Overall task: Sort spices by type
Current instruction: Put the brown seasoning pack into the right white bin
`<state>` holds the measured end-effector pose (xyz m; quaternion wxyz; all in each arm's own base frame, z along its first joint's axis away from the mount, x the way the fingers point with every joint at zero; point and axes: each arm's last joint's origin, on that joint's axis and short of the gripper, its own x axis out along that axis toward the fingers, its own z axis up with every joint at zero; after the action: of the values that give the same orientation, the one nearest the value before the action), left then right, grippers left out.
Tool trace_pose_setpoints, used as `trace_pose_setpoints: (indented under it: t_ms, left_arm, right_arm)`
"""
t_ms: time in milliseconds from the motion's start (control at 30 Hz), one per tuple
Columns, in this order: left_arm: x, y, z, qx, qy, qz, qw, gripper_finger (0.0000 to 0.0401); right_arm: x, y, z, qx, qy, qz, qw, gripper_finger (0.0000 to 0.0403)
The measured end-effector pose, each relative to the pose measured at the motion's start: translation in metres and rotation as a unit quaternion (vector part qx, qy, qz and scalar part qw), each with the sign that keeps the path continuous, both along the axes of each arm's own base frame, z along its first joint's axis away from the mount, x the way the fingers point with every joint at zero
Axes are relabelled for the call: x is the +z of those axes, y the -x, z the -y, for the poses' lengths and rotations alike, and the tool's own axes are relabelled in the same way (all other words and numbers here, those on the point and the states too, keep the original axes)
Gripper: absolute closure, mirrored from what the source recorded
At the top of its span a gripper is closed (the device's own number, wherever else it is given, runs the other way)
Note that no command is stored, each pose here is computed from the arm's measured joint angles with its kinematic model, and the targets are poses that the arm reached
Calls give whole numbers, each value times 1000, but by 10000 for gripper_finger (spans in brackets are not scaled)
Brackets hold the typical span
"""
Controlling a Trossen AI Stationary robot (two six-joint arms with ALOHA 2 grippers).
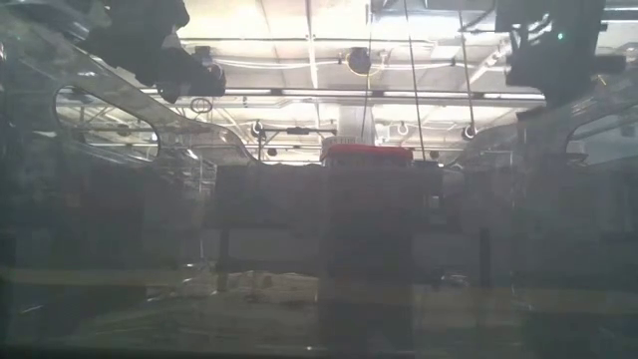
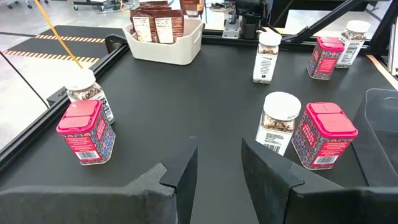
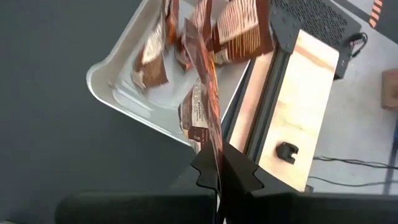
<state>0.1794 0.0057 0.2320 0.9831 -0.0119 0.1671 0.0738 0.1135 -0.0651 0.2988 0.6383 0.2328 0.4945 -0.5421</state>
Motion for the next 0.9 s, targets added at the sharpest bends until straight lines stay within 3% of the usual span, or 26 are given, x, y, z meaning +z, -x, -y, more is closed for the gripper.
trace_pose_setpoints:
  t_ms: [400,900]
  left_arm:
    - [0,0,0,0,0,0,1000,273]
    - [0,0,0,0,0,-1,1000,273]
  right_arm:
    - [-23,-16,8,22,20,20,999,403]
    - [-52,-46,41,23,3,-50,998,403]
